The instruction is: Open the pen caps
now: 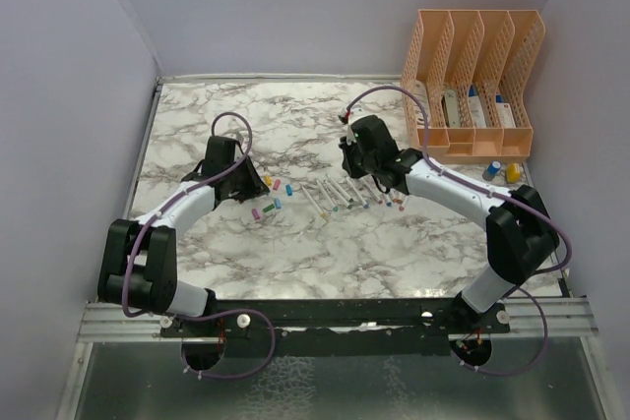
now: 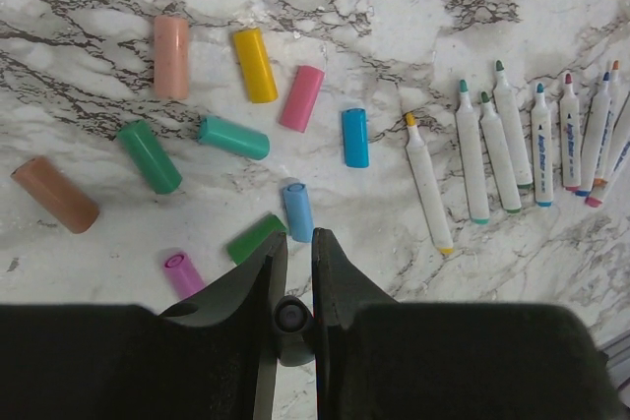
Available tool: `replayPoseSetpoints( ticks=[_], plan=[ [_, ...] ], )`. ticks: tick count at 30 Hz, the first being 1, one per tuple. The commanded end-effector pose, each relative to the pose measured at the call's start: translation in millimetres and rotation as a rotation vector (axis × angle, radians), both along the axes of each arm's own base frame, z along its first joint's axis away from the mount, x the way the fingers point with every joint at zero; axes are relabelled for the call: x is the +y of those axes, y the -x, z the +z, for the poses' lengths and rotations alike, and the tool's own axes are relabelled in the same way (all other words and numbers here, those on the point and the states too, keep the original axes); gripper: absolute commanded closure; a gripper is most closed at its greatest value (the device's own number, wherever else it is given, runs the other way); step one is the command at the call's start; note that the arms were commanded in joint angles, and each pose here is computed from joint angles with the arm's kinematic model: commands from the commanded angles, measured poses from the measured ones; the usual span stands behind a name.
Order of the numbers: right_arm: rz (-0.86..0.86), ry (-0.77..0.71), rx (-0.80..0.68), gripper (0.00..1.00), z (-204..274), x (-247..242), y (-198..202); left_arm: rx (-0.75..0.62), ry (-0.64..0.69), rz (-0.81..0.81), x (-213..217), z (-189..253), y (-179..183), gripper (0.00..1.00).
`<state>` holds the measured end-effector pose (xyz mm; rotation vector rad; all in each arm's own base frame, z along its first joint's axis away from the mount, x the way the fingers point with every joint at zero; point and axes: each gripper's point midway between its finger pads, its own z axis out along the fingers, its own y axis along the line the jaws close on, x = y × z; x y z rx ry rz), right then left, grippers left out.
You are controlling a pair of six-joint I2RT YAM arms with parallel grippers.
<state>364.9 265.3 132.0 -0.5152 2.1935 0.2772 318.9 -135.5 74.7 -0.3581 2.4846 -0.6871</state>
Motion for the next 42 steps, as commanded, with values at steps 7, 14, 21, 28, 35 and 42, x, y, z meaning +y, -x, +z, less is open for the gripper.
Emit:
replayPoseSetpoints(
  ticks=[7, 14, 21, 28, 35, 42],
  plan=[
    [-0.047, 0.003, -0.012, 0.99, -1.9, -9.1, -10.0, 0.024, -0.086, 0.012, 13.8, -20.2, 5.8, 0.80],
    [-0.046, 0.004, -0.006, 0.99, -3.6, -9.8, -10.1, 0.018, -0.093, 0.030, 18.2, -19.5, 3.9, 0.71],
    [-0.042, 0.015, 0.006, 0.99, -10.4, -11.9, -8.5, -0.032, -0.090, 0.061, 24.3, 1.4, -4.4, 0.68],
    [-0.031, 0.046, 0.029, 0.99, -30.4, -14.2, -7.5, -0.227, -0.028, 0.080, 21.0, 61.0, -24.5, 0.41],
    [0.069, 0.103, -0.003, 0.99, -48.2, -15.7, -10.0, -0.291, 0.028, 0.069, 14.4, 84.7, -27.6, 0.26],
    [0.114, 0.123, -0.026, 0.99, -59.5, -25.8, -16.4, -0.290, 0.038, 0.079, 15.0, 84.4, -25.2, 0.26]
  ],
)
